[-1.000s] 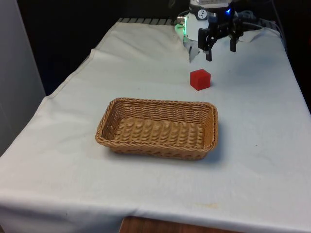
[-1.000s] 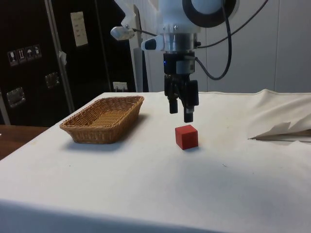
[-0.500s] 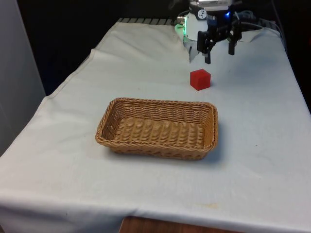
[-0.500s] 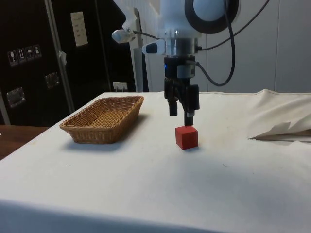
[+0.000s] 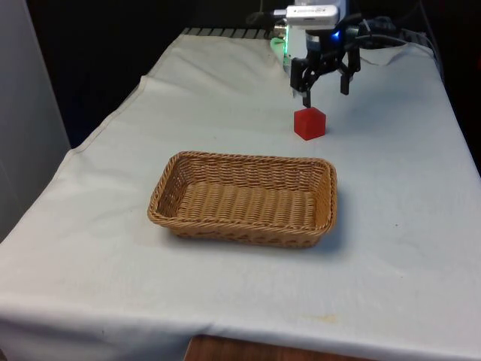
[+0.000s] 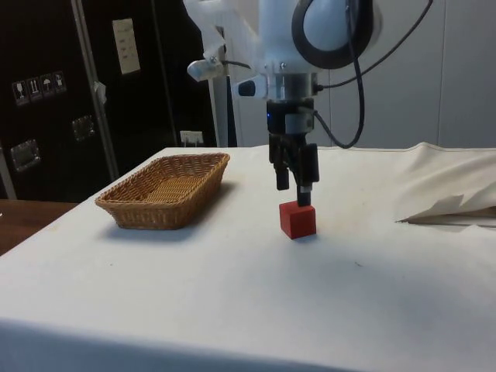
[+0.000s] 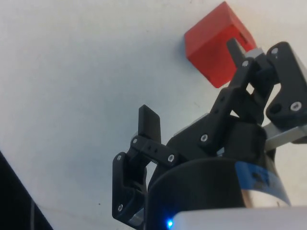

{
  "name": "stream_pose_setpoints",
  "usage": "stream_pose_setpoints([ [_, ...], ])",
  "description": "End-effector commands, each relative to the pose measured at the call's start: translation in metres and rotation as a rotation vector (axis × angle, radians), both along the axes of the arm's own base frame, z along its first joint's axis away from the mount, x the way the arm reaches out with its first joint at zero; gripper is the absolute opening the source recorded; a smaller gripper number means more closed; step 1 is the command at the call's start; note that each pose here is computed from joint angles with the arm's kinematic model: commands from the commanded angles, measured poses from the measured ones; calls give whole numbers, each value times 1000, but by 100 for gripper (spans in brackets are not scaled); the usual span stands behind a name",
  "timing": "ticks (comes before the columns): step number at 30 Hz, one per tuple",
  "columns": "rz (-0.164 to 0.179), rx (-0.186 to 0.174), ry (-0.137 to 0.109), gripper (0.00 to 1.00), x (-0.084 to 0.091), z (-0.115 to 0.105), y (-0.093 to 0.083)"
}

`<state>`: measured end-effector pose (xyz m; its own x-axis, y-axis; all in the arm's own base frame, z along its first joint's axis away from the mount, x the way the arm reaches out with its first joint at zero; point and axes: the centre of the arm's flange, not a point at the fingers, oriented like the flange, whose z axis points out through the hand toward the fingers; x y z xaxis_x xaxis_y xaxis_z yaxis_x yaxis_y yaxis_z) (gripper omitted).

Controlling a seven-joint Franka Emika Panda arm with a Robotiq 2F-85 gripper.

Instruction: Pick up the cube and place it into the basket.

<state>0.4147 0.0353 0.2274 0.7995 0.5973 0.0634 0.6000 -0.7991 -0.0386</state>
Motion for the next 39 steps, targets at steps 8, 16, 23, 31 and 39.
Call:
stream_pose_setpoints([
  [8,-30,-7,-1,100,1,-10,-11],
  [16,-33,-10,0,100,1,-14,-12],
  [23,-31,-13,-1,100,1,-19,-11],
  [31,-31,-21,-3,100,3,-31,-11],
  [39,-30,-35,4,100,3,-43,-13],
])
